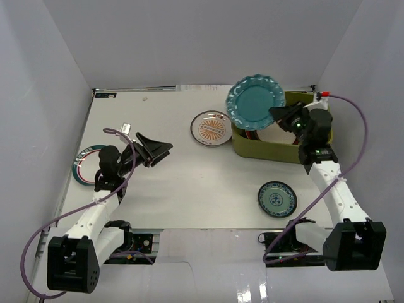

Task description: Place the plates into the plastic bin on the countertop

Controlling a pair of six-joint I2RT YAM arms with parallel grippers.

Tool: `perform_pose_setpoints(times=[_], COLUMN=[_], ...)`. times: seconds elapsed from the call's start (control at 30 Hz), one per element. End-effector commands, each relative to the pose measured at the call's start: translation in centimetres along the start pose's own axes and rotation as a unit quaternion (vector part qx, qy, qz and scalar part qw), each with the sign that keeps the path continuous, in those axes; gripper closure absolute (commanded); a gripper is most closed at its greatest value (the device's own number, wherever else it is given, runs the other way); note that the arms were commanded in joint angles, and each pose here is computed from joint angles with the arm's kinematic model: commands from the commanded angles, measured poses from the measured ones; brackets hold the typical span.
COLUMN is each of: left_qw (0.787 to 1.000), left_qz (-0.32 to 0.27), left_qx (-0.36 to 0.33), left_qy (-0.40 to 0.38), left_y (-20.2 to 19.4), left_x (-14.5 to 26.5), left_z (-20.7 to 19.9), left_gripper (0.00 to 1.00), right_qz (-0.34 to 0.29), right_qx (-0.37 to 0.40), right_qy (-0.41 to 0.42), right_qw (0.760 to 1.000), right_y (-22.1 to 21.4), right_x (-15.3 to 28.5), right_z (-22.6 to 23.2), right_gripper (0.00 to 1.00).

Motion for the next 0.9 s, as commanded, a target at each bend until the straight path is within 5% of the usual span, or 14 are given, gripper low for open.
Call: perform_pose_setpoints(times=[0.0, 0.13, 0.57, 0.77, 0.87], left_qw=[0.999, 0.998, 0.979, 0.969, 0.964], left_qz=[-0.003, -0.005, -0.017, -0.026, -0.032], left_qx=[0.020, 0.016, 0.027, 0.014, 0.008], left_qy=[0.033, 0.065, 0.202, 0.246, 0.264], left_y=[-0.2, -0.5, 1.2, 3.1, 4.1], left_x=[-0.6, -1.8, -10.1, -13.4, -14.7], left_z=[2.7, 4.5, 13.1, 16.0, 17.2], left_gripper=[0.16, 0.16, 0.19, 0.21, 0.23], right_qz=[-0.098, -0.101, -0.020, 0.003, 0.009], right_qx=[0.009, -0.016, -0.011, -0.015, -0.012], right_qy=[0.025, -0.057, -0.179, -0.206, -0.215], right_qw=[0.995, 0.993, 0.984, 0.978, 0.976], right_y=[8.1, 9.4, 4.8, 2.4, 1.4], right_x=[1.2, 1.2, -0.8, -0.5, 0.1], right_z=[0.0, -7.7, -16.2, -17.9, -18.2], right_gripper=[0.92, 0.92, 0.91, 0.66, 0.36])
Point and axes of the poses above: each gripper's point midway between its finger pads, its own x axis back along the fingers, its own z axis along the line the jaws close on, y = z × x, the point moved 2 cm from there along x, back along the fingers, and after that the axes turned 15 degrees about x, right-handed, at the moved point
